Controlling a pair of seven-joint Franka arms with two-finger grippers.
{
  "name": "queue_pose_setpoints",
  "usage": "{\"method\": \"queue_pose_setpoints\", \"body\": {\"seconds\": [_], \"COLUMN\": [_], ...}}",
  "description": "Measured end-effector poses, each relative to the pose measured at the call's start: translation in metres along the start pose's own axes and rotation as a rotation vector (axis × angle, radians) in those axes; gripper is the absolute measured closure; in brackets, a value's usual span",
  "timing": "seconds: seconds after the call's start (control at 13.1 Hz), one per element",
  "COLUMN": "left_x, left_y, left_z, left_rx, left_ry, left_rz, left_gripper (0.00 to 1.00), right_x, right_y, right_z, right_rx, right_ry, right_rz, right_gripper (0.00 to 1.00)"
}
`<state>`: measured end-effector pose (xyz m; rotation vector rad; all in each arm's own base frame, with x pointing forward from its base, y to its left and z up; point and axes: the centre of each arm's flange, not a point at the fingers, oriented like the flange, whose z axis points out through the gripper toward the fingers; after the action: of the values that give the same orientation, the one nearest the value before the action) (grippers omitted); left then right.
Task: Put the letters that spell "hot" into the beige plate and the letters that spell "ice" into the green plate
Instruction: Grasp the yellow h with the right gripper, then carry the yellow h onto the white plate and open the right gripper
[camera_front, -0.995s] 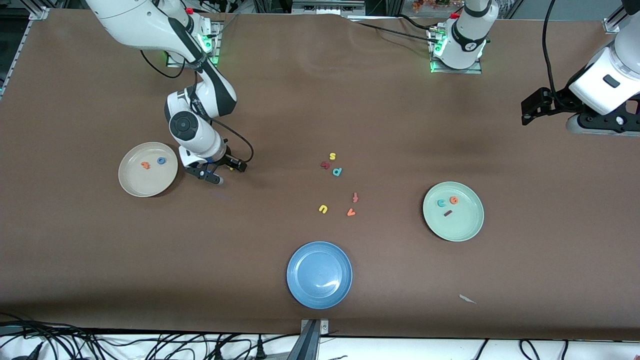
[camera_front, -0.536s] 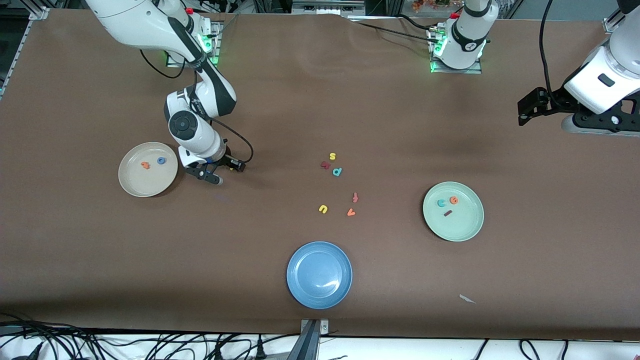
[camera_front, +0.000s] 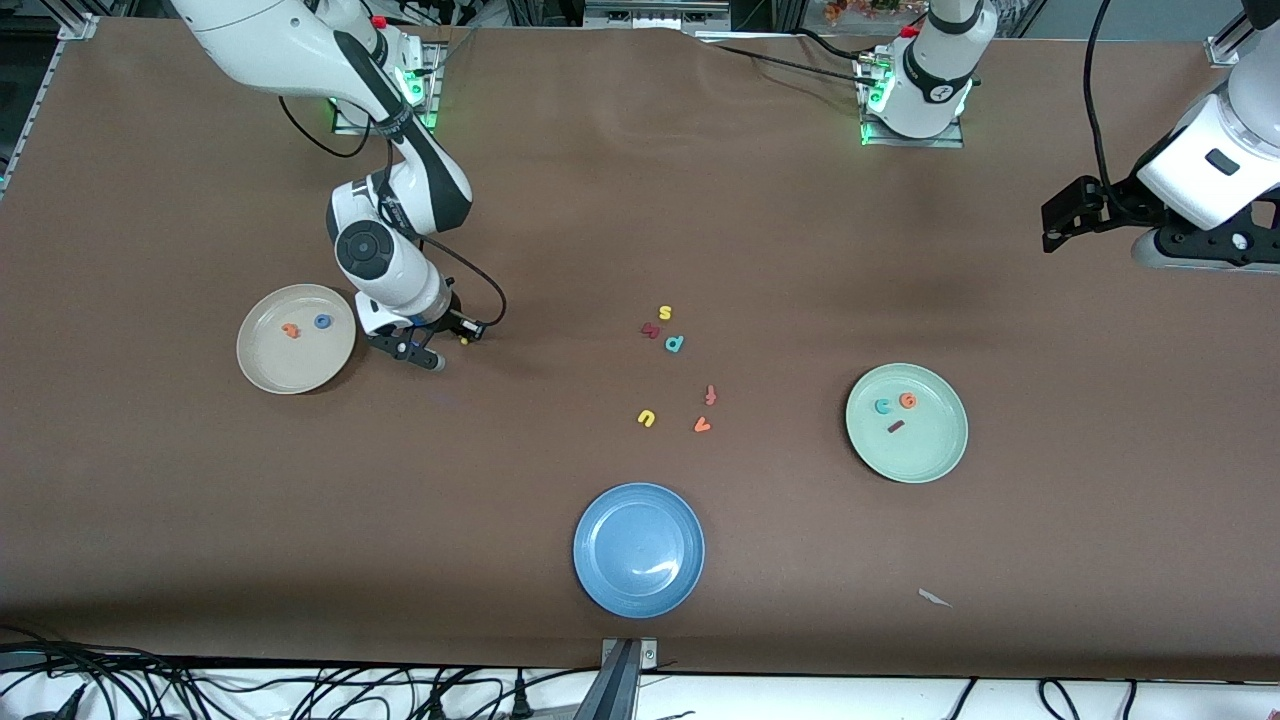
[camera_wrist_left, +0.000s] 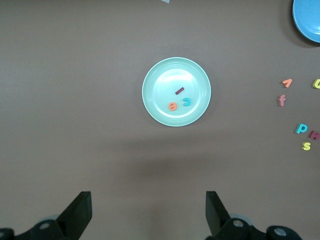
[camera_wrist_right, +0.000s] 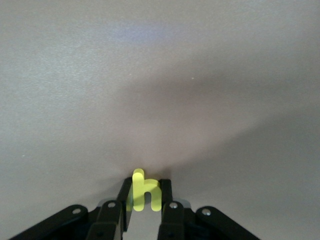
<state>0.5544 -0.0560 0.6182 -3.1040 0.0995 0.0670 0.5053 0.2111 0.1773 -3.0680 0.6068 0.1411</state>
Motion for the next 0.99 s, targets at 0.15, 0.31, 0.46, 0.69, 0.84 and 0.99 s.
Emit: {"method": "queue_pose_setpoints", "body": {"seconds": [0.15,0.31,0.46,0.69,0.84,0.99], "left_x": [0.000,0.000,0.000,0.000,0.000,0.000], "left_y": [0.000,0.000,0.000,-0.001,0.000,0.001], "left_z": [0.000,0.000,0.000,0.000,0.000,0.000], "left_rx": [0.000,0.000,0.000,0.000,0.000,0.000], "left_ry": [0.000,0.000,0.000,0.000,0.000,0.000], "left_rz": [0.000,0.000,0.000,-0.001,0.000,0.002], "left_gripper": [0.00,0.00,0.00,0.00,0.00,0.00], "right_x": [0.018,0.044,0.071,0.109,0.128,0.133], "right_y": [0.000,0.005,0.033,0.103,0.146,0.171], "right_z": [-0.020,-0.062,-0.104,-0.126,-0.120,-0.107], "right_rx": [-0.066,-0.120,-0.159,-0.172,-0.176,-0.179], "right_ry": [-0.057,-0.101,-0.139,-0.175,-0.200,-0.222], "right_rz": [0.015,0.001,-0.053,-0.153,-0.216,-0.257], "right_gripper": [0.74,0.74,0.74,0.74,0.74,0.74]}}
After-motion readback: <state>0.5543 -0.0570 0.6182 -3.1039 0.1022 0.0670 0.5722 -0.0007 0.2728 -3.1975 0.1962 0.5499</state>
